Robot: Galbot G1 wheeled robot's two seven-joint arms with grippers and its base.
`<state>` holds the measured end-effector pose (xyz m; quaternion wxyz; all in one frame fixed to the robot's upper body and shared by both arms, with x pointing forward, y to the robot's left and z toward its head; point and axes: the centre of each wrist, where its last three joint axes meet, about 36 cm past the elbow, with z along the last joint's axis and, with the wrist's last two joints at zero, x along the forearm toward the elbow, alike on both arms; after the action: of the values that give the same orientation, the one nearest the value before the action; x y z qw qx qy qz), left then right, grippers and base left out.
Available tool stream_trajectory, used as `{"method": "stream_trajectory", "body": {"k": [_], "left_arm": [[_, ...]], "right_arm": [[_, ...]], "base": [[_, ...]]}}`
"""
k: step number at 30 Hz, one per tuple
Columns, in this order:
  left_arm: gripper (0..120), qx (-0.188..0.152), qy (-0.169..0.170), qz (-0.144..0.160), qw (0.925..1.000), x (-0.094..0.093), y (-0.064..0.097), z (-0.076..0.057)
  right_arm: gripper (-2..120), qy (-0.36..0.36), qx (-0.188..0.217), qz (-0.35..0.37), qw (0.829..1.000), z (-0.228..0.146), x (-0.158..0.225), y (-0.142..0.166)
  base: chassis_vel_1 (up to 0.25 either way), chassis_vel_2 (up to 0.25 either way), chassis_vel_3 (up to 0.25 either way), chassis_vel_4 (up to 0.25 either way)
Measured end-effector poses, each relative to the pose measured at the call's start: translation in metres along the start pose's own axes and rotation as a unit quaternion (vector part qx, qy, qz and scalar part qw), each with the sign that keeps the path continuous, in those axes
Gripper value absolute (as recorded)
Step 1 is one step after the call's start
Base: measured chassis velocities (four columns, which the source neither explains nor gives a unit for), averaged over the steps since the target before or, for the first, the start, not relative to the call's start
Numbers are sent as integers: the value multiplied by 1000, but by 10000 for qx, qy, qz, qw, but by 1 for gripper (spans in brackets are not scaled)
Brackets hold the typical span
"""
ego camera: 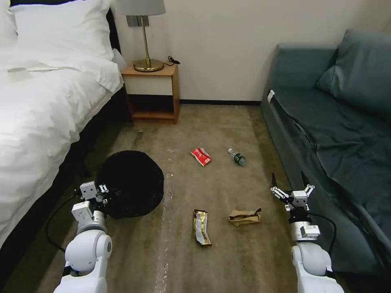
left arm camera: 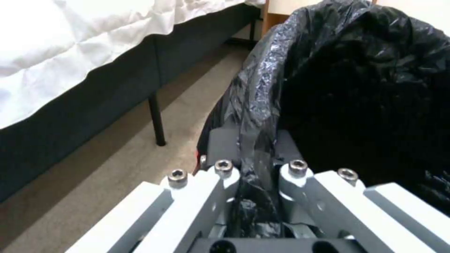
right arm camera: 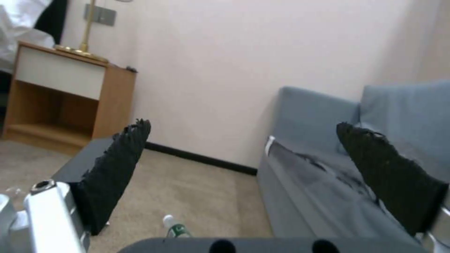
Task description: Pick up the trash bin, then pick up the garbage on the floor and place it into the trash bin.
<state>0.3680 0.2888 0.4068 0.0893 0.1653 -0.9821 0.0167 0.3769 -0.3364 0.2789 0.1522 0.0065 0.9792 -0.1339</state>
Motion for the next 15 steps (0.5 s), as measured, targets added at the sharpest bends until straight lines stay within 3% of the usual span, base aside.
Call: {"method": "stream_trajectory", "body": {"k": [8,10,15], "left_arm": [[4,95,111,30,9999,4,-3,1],[4,119,217,91,9997,6,-8,3],[4,144,297,238,9992,0,-21,6]], "right_arm": [[100,-47,484,-822,9954,7,-10,-5],[100,148,773,-1335,9879,11,-18,-26],[100,393,1145,-1733,9774,14,-23,-67]], "base": [[0,0,0,0],[0,0,0,0],[0,0,0,0]]}}
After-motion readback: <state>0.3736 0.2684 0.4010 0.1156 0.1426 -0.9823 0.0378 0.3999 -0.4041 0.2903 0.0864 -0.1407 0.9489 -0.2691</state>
